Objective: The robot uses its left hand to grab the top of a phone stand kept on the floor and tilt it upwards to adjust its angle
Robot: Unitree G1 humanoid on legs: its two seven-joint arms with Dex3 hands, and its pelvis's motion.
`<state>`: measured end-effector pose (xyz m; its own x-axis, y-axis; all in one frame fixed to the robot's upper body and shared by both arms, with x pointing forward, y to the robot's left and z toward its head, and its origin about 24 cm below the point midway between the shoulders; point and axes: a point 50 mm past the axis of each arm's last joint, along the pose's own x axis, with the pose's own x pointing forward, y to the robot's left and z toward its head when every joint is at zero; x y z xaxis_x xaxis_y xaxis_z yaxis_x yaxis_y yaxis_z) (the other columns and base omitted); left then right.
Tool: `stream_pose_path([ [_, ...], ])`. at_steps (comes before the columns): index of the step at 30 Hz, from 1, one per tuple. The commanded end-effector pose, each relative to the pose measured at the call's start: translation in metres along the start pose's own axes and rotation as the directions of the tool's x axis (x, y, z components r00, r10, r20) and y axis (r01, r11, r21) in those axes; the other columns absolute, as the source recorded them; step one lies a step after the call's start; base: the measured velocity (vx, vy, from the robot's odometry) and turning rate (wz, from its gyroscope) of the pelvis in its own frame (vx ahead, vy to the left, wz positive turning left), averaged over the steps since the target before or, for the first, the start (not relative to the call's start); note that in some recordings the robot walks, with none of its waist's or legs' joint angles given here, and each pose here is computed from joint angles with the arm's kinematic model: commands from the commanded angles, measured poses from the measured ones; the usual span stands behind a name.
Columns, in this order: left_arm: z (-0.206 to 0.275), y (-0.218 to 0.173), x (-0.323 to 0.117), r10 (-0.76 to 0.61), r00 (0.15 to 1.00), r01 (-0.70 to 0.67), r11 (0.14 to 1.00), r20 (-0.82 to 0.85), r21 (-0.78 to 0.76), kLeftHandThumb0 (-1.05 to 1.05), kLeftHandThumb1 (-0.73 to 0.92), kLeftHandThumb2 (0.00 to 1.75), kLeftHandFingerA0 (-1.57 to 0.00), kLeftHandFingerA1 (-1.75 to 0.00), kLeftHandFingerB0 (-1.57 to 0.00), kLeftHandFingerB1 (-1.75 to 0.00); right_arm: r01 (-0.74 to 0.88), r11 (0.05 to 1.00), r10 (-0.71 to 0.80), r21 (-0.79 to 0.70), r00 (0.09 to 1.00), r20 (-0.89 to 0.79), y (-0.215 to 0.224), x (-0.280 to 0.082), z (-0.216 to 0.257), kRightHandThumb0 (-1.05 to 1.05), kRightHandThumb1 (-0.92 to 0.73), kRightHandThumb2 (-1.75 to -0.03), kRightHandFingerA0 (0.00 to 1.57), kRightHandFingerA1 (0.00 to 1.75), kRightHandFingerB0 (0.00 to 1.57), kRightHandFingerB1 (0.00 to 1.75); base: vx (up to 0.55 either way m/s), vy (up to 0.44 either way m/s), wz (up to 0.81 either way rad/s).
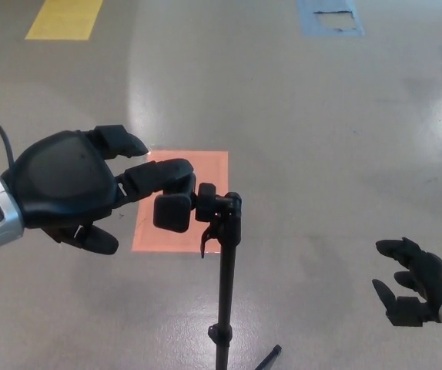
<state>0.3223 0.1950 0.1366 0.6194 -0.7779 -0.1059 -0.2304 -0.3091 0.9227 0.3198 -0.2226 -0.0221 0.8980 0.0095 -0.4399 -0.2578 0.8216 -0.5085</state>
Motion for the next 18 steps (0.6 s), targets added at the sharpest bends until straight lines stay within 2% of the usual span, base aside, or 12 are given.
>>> stream_pose_path([
  [1,0.0017,-0.0071,-0.0018,-0.039,0.999,0.039,0.999,0.003,0.001,-0.82,0.66,1.02,-0.19,-0.45,0.00,-0.18,0.008,1.000,-0.009,-0.015,1.000,-0.011,-0.0083,-0.0003,-0.0007,-0.34,-0.58,-1.12,0.01,0.47,0.00,0.47,0.00,0.000,0.00],
  [7,0.0030,-0.0079,-0.0007,-0.048,0.999,0.048,0.999,0.003,0.010,-0.82,0.66,1.03,-0.20,-0.46,0.00,-0.19,0.011,1.000,-0.012,-0.018,1.000,-0.010,-0.0094,0.0002,0.0005,-0.34,-0.58,-1.12,0.00,0.47,0.00,0.47,0.00,0.000,0.00],
  [8,0.0029,-0.0077,-0.0006,-0.051,0.999,0.051,0.999,0.000,0.005,-0.83,0.83,0.65,-0.30,-0.31,0.00,-0.19,0.011,1.000,-0.011,-0.013,1.000,-0.009,-0.0094,0.0002,0.0006,-0.34,-0.58,-1.12,0.00,0.47,0.00,0.47,0.00,0.000,0.00],
  [9,0.0028,-0.0077,-0.0005,-0.052,0.999,0.052,0.999,0.000,0.004,-0.83,0.83,0.65,-0.30,-0.31,0.00,-0.19,0.011,1.000,-0.011,-0.012,1.000,-0.008,-0.0094,0.0002,0.0006,-0.34,-0.58,-1.12,0.00,0.47,0.00,0.47,0.00,0.000,0.00],
  [10,0.0026,-0.0078,-0.0008,-0.052,0.999,0.052,0.999,-0.001,0.001,-0.84,0.83,0.66,-0.32,-0.32,0.00,-0.18,0.011,1.000,-0.011,-0.012,1.000,-0.009,-0.0095,0.0002,0.0006,-0.34,-0.58,-1.12,0.00,0.47,0.00,0.47,0.00,0.000,0.00],
  [11,0.0015,-0.0072,-0.0007,-0.048,0.999,0.048,0.999,-0.003,0.002,-0.82,0.66,1.03,-0.20,-0.46,0.00,-0.19,0.014,1.000,-0.014,-0.013,1.000,-0.007,-0.0104,0.0005,0.0016,-0.34,-0.58,-1.12,0.00,0.47,0.00,0.47,0.00,0.000,0.00],
  [13,0.0000,-0.0061,-0.0003,-0.048,0.999,0.048,0.999,-0.004,0.012,-0.82,0.67,1.02,-0.21,-0.45,0.00,-0.19,0.018,1.000,-0.018,-0.011,1.000,-0.002,-0.0119,0.0007,0.0029,-0.34,-0.57,-1.12,0.00,0.47,0.00,0.47,0.00,0.000,0.00],
  [14,-0.0001,-0.0063,-0.0005,-0.049,0.999,0.049,0.999,-0.003,0.012,-0.83,0.84,0.66,-0.30,-0.32,0.00,-0.18,0.018,1.000,-0.018,-0.009,1.000,0.000,-0.0120,0.0007,0.0029,-0.34,-0.57,-1.12,0.01,0.47,0.00,0.48,0.00,0.000,0.00],
  [18,0.0004,-0.0080,-0.0010,-0.055,0.999,0.055,0.998,-0.001,0.010,-0.85,0.86,0.66,-0.33,-0.32,0.00,-0.18,0.014,1.000,-0.014,0.002,1.000,0.003,-0.0120,0.0005,0.0028,-0.34,-0.58,-1.12,0.00,0.47,0.00,0.48,0.00,0.000,0.00],
])
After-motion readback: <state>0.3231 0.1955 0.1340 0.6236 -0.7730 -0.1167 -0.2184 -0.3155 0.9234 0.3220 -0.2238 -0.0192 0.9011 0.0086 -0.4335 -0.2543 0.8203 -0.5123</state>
